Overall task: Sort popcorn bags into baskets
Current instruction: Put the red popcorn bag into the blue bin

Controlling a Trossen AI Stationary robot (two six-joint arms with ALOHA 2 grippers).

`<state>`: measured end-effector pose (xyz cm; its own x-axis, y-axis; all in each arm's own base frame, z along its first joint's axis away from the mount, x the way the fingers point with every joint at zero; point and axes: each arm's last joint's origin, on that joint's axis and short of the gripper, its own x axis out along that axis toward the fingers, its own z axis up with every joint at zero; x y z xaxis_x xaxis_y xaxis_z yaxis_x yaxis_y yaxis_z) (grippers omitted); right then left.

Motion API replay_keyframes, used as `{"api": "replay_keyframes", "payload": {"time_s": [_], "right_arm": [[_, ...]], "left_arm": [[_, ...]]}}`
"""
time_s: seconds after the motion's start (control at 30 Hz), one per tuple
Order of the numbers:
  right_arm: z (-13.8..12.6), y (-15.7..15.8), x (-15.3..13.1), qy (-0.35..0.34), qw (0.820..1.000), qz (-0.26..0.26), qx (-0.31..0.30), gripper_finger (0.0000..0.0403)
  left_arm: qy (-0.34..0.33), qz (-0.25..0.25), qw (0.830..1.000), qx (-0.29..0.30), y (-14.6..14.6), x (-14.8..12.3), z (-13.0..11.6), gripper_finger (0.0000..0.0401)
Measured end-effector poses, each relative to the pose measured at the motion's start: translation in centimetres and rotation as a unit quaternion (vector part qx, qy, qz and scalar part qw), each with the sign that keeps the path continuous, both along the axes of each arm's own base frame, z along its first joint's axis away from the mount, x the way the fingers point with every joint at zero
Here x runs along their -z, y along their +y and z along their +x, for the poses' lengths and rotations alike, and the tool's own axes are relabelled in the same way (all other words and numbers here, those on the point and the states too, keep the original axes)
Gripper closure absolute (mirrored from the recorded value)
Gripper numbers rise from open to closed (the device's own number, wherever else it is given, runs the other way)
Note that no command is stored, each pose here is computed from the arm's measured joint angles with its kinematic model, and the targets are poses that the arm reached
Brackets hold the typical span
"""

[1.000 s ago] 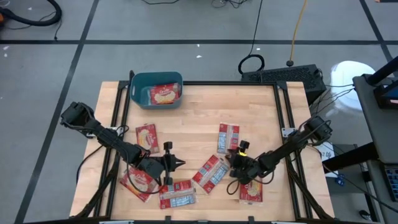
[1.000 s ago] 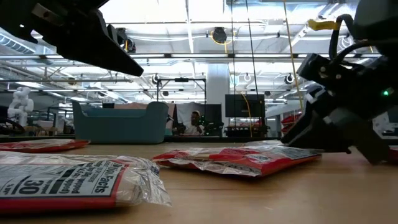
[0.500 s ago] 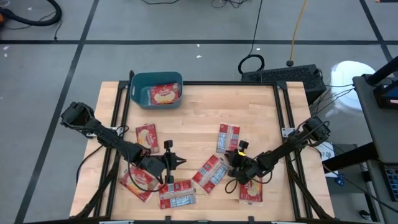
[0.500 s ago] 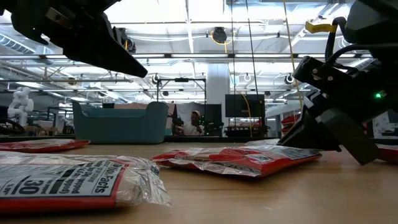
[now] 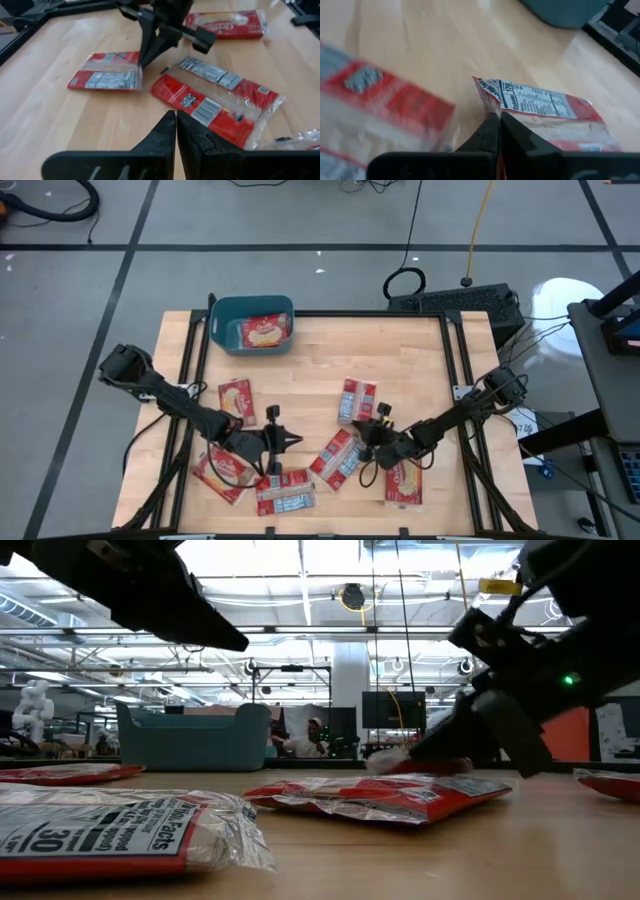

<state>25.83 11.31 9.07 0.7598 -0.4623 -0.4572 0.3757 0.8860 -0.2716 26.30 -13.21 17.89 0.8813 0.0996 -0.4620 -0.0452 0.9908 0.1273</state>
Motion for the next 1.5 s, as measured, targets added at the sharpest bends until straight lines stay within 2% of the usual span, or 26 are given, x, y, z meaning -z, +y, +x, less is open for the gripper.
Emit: {"api": "replay_keyframes", "payload": {"time_s": [0.2,0.4,0.57,0.73,1.23,1.5], "right_arm": [[1.2,0.0,-1.4,-0.07,0.998,0.006,-0.005,0.0402],[2.1,0.1,-2.8,-0.13,0.991,0.019,-0.03,0.0402],[2.3,0.3,-3.4,-0.155,0.986,0.034,-0.048,0.0402],[2.4,0.3,-3.5,-0.161,0.985,0.037,-0.048,0.0403],[2.6,0.5,-4.7,-0.226,0.97,0.075,-0.042,0.0403],[2.8,0.7,-5.6,-0.261,0.959,0.078,-0.075,0.0403]], "left_arm": [[-0.003,0.031,0.999,0.014,-0.2,1.1,0.8,0.0366],[-0.03,0.059,0.998,0.02,-0.2,2.2,2.1,0.0285],[-0.029,0.09,0.995,-0.029,0.3,2.5,2.2,0.0215],[-0.029,0.102,0.994,-0.026,0.0,2.4,2.0,0.0176],[-0.01,0.111,0.994,-0.022,0.0,2.8,1.8,0.0166],[-0.012,0.101,0.994,-0.027,0.0,2.8,1.8,0.0166]]}}
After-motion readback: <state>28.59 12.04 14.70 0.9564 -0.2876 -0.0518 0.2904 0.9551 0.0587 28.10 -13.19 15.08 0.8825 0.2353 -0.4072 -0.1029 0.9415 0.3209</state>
